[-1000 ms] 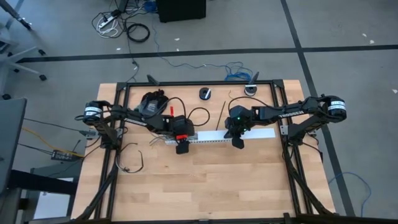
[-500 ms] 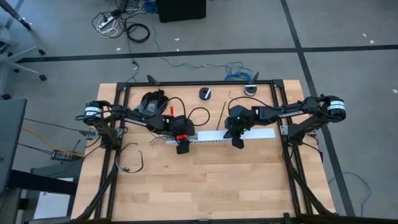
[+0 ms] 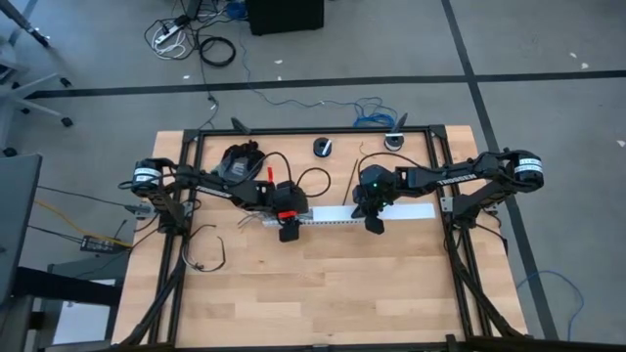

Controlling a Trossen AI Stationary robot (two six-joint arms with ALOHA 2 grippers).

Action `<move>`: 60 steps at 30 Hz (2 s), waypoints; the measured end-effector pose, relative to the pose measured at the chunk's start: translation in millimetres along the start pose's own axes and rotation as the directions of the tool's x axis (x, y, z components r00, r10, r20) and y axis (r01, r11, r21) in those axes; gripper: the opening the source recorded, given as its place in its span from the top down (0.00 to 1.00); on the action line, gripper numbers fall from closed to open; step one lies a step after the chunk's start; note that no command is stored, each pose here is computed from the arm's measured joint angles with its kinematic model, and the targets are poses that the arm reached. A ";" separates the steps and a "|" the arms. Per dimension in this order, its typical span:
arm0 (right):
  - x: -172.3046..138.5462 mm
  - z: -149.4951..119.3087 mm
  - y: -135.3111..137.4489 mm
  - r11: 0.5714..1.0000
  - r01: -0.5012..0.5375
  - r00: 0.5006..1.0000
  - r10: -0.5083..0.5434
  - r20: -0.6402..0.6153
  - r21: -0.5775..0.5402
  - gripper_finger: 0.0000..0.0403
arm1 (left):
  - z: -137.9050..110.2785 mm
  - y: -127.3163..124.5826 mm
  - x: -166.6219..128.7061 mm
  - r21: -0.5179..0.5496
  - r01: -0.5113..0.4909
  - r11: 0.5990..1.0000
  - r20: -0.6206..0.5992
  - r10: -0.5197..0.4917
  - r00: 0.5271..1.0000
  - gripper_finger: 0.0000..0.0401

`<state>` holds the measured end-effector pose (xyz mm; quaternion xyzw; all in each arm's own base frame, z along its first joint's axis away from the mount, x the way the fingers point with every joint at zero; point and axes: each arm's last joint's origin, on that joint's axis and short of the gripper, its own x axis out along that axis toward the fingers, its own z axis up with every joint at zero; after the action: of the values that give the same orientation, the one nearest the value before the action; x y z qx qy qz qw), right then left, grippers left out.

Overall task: Ziptie cables
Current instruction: Close the white cable duct

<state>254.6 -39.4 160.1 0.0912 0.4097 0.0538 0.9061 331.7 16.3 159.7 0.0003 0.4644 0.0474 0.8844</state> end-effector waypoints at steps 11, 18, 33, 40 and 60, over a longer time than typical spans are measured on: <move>-0.2 -1.8 0.4 1.000 -0.005 1.000 0.005 -0.021 0.006 1.00 | 5.0 -1.3 0.0 0.002 0.046 0.999 0.051 -0.046 0.998 0.39; 0.1 -2.1 0.1 1.000 0.003 1.000 -0.003 -0.024 0.007 1.00 | 6.6 -3.0 12.3 0.004 0.078 0.997 0.069 -0.078 0.995 0.31; 0.0 -1.8 0.0 1.000 0.006 1.000 -0.005 -0.023 0.007 1.00 | 6.6 -2.9 16.5 0.003 0.060 0.998 0.062 -0.060 0.996 0.35; 0.0 -1.1 0.0 1.000 0.003 1.000 -0.003 -0.016 0.005 1.00 | 6.8 -2.7 16.5 0.003 0.054 0.999 0.064 -0.054 0.997 0.42; 0.0 2.8 0.3 1.000 -0.011 1.000 0.012 0.027 -0.024 1.00 | 9.6 -3.3 17.3 0.004 0.076 0.997 0.101 -0.076 0.992 0.43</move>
<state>256.7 -39.5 161.9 0.0833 0.3962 0.0628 0.9122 349.6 14.9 150.8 -0.0148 0.4188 0.0136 0.9078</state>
